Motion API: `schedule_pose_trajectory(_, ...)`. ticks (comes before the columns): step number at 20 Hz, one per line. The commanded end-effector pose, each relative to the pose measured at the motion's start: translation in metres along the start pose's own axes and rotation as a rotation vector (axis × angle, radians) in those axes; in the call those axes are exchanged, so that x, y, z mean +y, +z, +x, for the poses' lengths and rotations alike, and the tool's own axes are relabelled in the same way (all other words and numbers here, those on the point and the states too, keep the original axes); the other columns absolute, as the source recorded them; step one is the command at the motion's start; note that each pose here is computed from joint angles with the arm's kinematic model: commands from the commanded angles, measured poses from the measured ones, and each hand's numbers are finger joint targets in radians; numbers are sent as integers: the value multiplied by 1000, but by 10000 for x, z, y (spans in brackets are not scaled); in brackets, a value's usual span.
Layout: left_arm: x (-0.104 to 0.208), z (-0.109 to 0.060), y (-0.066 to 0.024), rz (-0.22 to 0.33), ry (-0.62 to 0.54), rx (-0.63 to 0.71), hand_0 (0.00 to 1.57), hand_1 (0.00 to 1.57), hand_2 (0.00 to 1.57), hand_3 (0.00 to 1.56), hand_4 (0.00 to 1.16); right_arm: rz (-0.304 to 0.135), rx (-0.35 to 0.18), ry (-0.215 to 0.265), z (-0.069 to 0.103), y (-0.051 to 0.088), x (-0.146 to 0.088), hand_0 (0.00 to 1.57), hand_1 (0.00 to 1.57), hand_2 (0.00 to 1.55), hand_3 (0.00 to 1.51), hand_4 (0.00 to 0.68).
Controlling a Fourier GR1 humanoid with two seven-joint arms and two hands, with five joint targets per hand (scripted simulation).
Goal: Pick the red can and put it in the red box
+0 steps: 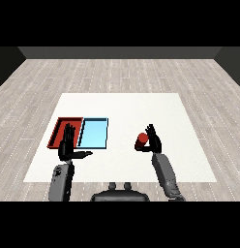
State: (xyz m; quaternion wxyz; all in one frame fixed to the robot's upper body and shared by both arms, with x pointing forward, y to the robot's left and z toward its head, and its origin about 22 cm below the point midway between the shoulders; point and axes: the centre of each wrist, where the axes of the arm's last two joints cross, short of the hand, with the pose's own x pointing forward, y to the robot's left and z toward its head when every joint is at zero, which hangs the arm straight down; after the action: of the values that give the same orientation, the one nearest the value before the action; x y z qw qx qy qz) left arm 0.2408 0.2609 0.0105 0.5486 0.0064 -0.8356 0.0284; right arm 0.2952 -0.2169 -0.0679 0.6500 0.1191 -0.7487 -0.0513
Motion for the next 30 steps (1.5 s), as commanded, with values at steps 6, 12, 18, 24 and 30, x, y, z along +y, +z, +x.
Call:
schedule_pose_trajectory(6, -25, 31, 41, -10, -1, 13, 0, 0, 0, 0, 0, 6, 13, -6, -29, -27, 96, 0, 0, 0, 0, 0)
schedule_pose_trajectory(12, -41, 78, 65, -17, 2, -7, 0, 0, 0, 0, 0, -3, 34, -8, -102, -157, 116, 0, 0, 0, 0, 0)
schedule_pose_trajectory(18, 28, -106, 14, -4, 15, -1, 0, 0, 0, 0, 0, -3, 30, 28, -209, -208, 162, 0, 0, 0, 0, 0)
schedule_pose_trajectory(24, 56, -83, -189, 11, -3, 10, 0, 0, 0, 0, 0, 5, 61, 0, -207, -199, 410, 0, 0, 0, 0, 0)
schedule_pose_trajectory(30, 83, 110, -82, -16, -12, -7, 0, 0, 0, 0, 0, -22, 65, 32, -256, -278, 132, 808, 808, 921, 800, 0)
